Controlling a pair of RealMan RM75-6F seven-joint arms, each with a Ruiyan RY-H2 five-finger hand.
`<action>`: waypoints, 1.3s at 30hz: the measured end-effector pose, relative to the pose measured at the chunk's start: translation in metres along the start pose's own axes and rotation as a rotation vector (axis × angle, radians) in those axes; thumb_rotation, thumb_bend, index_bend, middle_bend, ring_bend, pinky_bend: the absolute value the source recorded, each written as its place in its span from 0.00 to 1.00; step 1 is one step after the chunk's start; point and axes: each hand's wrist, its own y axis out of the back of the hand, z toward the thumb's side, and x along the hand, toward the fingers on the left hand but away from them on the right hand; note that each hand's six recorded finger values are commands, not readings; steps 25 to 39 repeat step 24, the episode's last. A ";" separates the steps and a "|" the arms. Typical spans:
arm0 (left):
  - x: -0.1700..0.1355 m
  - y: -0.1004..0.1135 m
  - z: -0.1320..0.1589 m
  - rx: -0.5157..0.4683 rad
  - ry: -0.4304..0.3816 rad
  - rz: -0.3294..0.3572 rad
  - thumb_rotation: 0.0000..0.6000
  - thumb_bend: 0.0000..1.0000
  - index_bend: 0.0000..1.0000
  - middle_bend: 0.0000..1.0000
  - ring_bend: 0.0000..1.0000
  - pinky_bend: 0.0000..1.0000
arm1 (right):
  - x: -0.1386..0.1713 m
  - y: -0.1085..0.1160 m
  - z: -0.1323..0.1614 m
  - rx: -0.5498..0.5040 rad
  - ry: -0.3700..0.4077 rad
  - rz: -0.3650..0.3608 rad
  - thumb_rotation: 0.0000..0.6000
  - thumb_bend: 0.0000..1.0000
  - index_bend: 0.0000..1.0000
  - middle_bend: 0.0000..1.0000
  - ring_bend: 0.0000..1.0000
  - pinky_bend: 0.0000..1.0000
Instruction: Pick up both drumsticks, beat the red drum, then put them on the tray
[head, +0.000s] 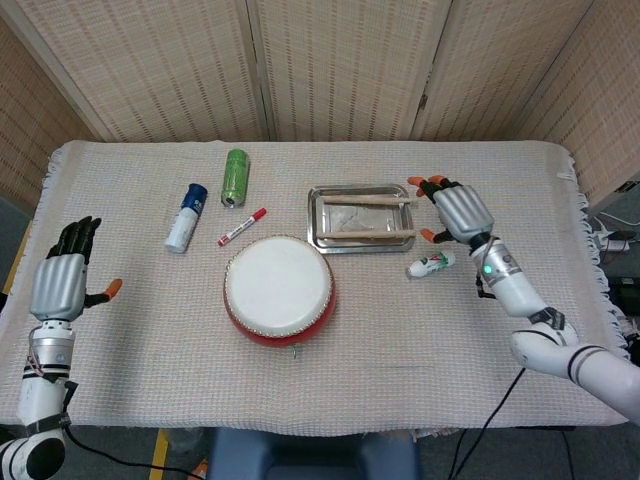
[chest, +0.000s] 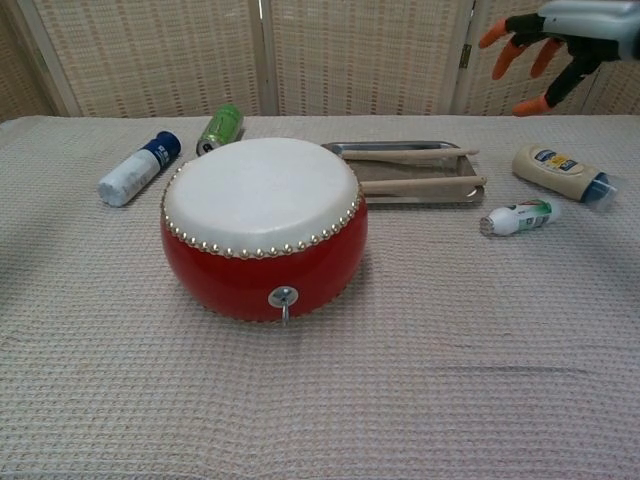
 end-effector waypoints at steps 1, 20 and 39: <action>-0.005 0.000 -0.005 0.001 0.004 0.006 1.00 0.27 0.00 0.00 0.00 0.21 | 0.014 0.002 -0.006 -0.007 -0.015 -0.014 1.00 0.18 0.03 0.17 0.04 0.20; -0.112 -0.025 -0.035 0.019 0.031 0.035 1.00 0.27 0.00 0.00 0.00 0.18 | 0.253 -0.026 -0.061 -0.046 -0.261 -0.208 1.00 0.18 0.00 0.00 0.00 0.00; -0.124 -0.032 -0.036 0.021 0.048 0.003 1.00 0.27 0.00 0.00 0.00 0.17 | 0.267 -0.031 -0.056 -0.059 -0.283 -0.198 1.00 0.18 0.00 0.00 0.00 0.00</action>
